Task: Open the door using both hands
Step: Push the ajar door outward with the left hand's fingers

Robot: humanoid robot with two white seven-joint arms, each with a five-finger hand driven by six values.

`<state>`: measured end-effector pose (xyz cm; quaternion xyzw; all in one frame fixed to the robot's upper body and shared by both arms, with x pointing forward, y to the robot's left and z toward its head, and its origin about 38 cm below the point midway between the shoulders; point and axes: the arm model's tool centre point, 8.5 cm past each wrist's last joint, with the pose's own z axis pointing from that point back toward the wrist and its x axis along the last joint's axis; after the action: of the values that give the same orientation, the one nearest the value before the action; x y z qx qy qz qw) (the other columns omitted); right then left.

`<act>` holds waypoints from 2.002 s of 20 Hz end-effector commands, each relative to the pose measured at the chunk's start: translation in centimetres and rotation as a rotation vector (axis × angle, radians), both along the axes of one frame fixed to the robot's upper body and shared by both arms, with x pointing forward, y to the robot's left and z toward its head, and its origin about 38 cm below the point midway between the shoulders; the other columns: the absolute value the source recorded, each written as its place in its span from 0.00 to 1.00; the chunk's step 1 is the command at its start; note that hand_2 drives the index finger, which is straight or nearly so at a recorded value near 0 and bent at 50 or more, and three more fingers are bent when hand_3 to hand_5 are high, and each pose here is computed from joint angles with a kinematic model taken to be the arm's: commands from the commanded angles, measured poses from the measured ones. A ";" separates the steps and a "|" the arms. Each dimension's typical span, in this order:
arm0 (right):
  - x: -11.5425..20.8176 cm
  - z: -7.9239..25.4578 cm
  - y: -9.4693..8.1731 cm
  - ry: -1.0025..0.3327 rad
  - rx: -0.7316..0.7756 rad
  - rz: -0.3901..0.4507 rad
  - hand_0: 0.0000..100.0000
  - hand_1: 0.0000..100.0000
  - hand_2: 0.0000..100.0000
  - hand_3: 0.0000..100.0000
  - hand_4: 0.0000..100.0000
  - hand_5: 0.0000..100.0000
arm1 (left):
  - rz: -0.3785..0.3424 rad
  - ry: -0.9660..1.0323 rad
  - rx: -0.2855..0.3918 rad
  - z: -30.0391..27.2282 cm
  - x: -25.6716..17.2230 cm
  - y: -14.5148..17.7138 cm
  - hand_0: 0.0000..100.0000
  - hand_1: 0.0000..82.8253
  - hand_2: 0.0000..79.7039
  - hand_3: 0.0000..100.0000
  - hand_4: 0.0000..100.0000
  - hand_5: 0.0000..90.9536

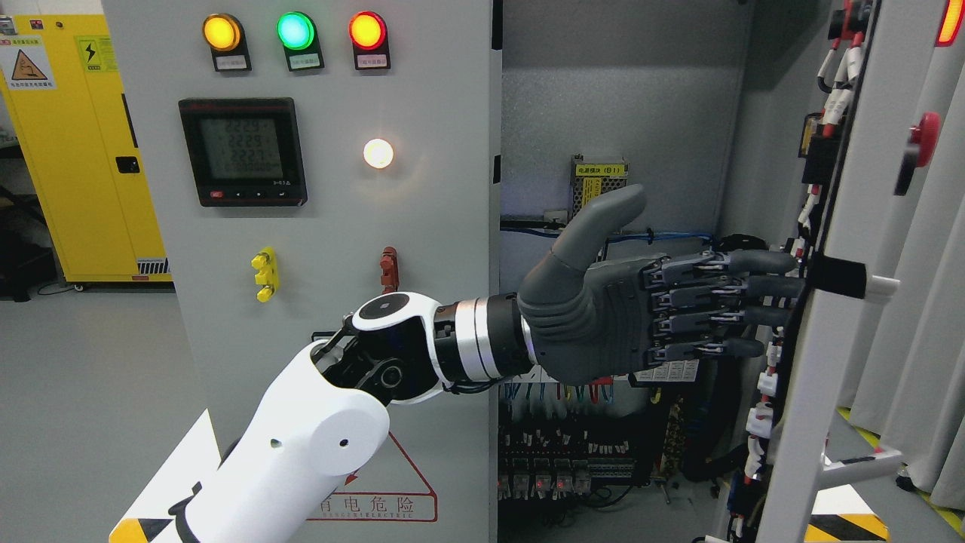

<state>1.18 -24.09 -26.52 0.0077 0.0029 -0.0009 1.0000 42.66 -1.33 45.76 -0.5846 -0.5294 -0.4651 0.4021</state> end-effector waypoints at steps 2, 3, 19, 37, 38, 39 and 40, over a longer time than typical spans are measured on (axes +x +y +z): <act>0.0 0.0 0.0 0.002 0.000 0.041 0.22 0.04 0.00 0.00 0.00 0.00 | -0.067 0.014 -0.001 -0.3 -2.2 -4.9 0.00 0.00 0.00 0.00 0.00 0.00; 0.0 0.0 0.1 0.002 0.000 0.041 0.22 0.04 0.00 0.00 0.00 0.00 | -0.068 0.014 -0.001 -0.3 -2.2 -5.0 0.00 0.00 0.00 0.00 0.00 0.00; 0.0 0.0 0.1 0.002 0.002 0.040 0.22 0.04 0.00 0.00 0.00 0.00 | -0.029 -0.010 -0.052 1.2 -5.8 -8.0 0.00 0.00 0.00 0.00 0.00 0.00; 0.0 0.0 0.1 0.002 0.002 0.040 0.22 0.05 0.00 0.00 0.00 0.00 | 0.082 -0.020 -0.023 -1.8 -6.8 -12.5 0.00 0.00 0.00 0.00 0.00 0.00; 0.0 0.0 0.1 0.002 0.002 0.040 0.22 0.05 0.00 0.00 0.00 0.00 | 0.080 -0.019 -0.020 -2.0 -6.9 -12.7 0.00 0.00 0.00 0.00 0.00 0.00; 0.0 0.0 0.1 0.002 0.002 0.040 0.22 0.05 0.00 0.00 0.00 0.00 | 0.078 -0.020 -0.016 -2.3 -7.0 -12.9 0.00 0.00 0.00 0.00 0.00 0.00; 0.0 0.0 0.1 0.002 0.002 0.040 0.22 0.05 0.00 0.00 0.00 0.00 | 0.077 -0.024 -0.015 -2.5 -7.0 -13.1 0.00 0.00 0.00 0.00 0.00 0.00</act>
<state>1.19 -24.06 -26.53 0.0082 0.0026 -0.0009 1.0000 37.02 -12.11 45.17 -0.5595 -0.5813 -0.4305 0.4048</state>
